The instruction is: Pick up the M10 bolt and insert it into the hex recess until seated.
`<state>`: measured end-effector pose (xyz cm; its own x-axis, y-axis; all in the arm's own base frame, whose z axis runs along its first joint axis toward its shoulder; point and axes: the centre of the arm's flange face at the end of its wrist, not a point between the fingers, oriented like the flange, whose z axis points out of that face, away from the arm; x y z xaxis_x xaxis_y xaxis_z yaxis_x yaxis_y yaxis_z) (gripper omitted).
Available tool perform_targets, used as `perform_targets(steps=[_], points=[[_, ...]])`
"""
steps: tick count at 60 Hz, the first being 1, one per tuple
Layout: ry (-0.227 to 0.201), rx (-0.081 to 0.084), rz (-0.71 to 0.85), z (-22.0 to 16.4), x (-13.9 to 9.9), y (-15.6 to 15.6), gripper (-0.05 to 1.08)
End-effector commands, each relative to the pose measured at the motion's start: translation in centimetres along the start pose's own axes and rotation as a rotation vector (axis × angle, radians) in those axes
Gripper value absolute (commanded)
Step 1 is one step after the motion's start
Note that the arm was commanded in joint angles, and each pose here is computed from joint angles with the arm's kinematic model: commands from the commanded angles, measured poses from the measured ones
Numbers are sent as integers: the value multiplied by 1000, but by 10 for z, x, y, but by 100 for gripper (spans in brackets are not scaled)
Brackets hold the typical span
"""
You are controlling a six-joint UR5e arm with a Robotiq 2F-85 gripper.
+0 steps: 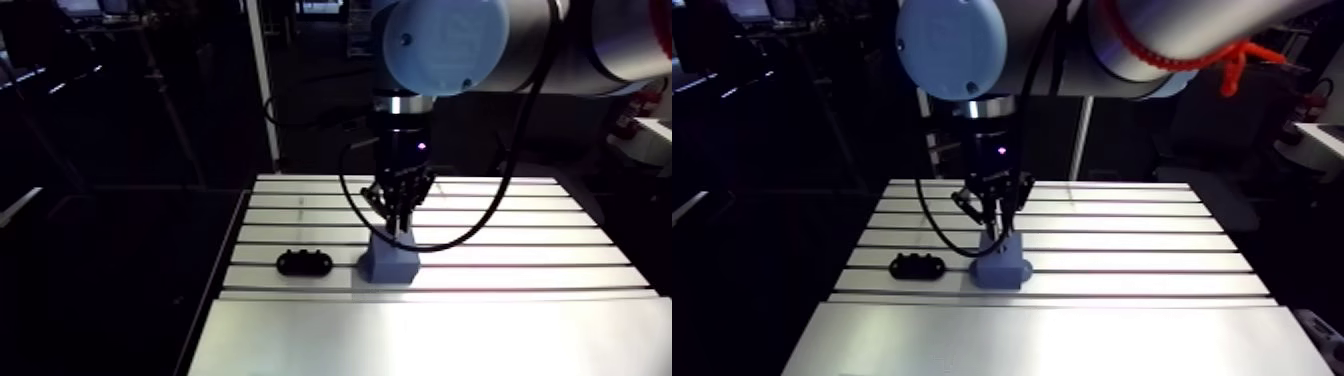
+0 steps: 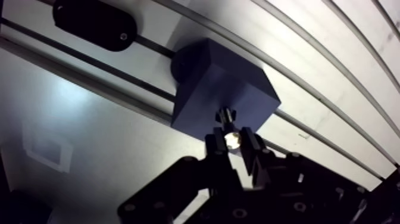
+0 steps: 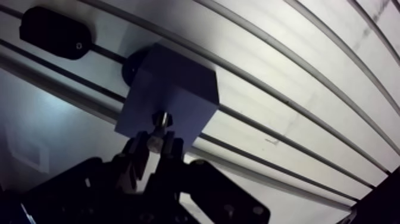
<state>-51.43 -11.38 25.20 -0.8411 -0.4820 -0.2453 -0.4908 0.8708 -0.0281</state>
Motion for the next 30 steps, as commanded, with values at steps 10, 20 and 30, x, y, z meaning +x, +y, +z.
perform_targets(steps=[10,20,30], points=[[-4,2,-1,3,-1,0,108],[-3,1,-4,2,-1,0,108],[0,-1,-4,0,-3,0,81]])
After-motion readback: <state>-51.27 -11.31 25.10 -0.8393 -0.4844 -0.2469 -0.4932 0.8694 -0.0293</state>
